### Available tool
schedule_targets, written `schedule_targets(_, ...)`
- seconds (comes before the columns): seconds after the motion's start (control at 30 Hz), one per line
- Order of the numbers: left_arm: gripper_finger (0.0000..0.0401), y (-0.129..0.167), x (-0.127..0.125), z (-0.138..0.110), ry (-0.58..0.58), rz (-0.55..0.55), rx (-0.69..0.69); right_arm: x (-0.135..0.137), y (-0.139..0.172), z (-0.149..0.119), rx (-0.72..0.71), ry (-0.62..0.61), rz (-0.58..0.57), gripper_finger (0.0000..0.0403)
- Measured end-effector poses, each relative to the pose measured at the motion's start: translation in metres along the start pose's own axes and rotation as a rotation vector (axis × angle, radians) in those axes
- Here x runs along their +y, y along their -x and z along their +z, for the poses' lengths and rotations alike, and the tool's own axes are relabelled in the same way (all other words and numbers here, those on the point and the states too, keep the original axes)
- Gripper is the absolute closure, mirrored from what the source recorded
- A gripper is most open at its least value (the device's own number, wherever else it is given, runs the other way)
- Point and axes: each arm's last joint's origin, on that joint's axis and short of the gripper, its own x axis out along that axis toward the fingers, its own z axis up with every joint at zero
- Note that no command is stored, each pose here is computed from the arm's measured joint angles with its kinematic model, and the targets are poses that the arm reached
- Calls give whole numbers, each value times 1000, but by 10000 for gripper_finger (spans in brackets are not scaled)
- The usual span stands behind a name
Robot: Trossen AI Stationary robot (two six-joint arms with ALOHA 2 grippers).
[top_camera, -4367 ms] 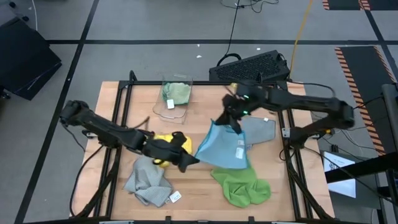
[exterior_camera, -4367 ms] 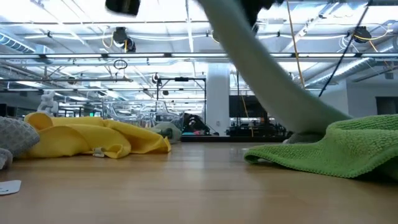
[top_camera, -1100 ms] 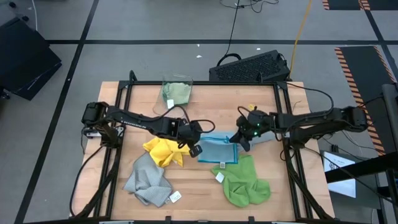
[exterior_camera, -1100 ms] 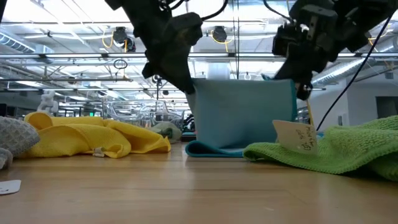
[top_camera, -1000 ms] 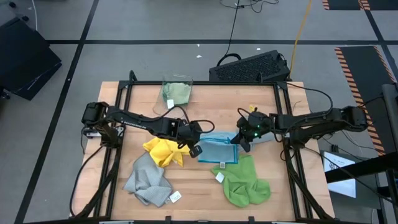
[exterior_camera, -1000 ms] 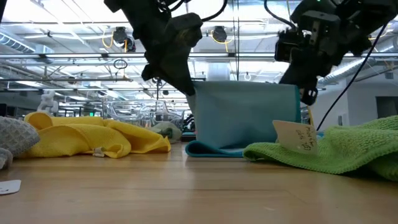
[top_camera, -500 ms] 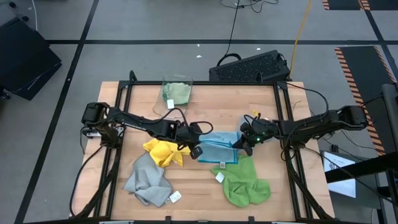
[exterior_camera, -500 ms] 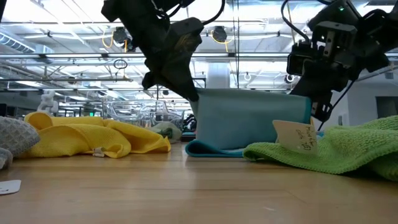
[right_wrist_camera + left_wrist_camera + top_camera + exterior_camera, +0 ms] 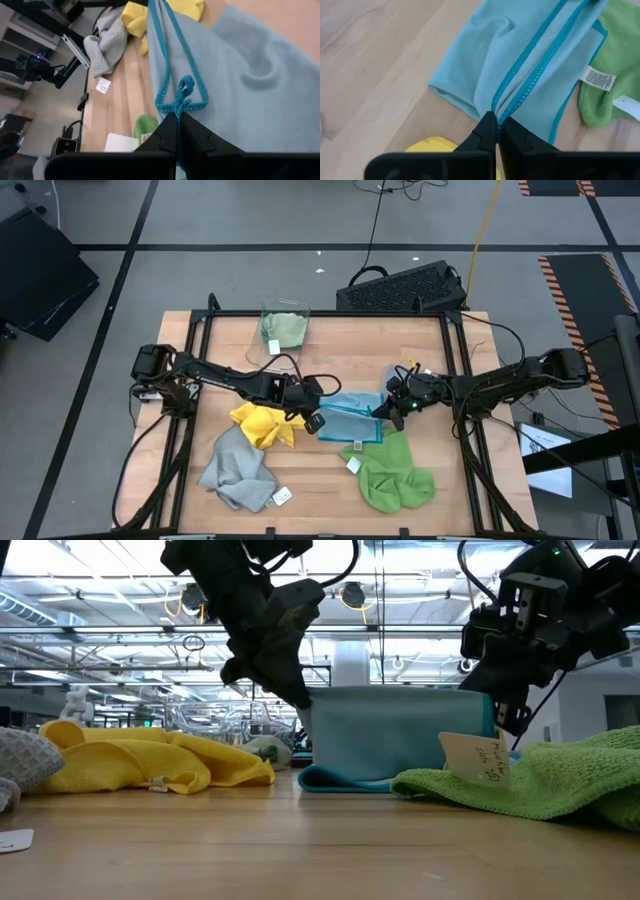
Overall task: Fold microfiber towels
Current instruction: Fold the blue microfiber cloth
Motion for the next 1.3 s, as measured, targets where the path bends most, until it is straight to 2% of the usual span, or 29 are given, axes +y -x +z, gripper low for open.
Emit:
schedule_targets(0.17,389,0,0,0,-1,1,0,1,-8,-6,32,6,11,399)
schedule_targets(0.3,396,-2,-4,-2,-21,-38,16,-1,-13,-10,57,7,7,399)
schedule_targets(0.43,385,-9,-10,-9,-43,-56,41,-3,-14,-11,68,9,0,399)
schedule_targets(0.7,395,-10,-17,-15,-19,-57,50,-1,-15,-11,79,23,29,397)
schedule_targets(0.83,359,-10,-18,-15,-18,-66,55,0,-15,-12,101,26,49,377)
schedule_targets(1.1,259,-10,-21,-17,12,-156,124,2,-14,-16,211,-31,130,297)
schedule_targets(1.3,232,-6,-24,-14,43,-293,183,7,-10,-17,301,-148,214,253)
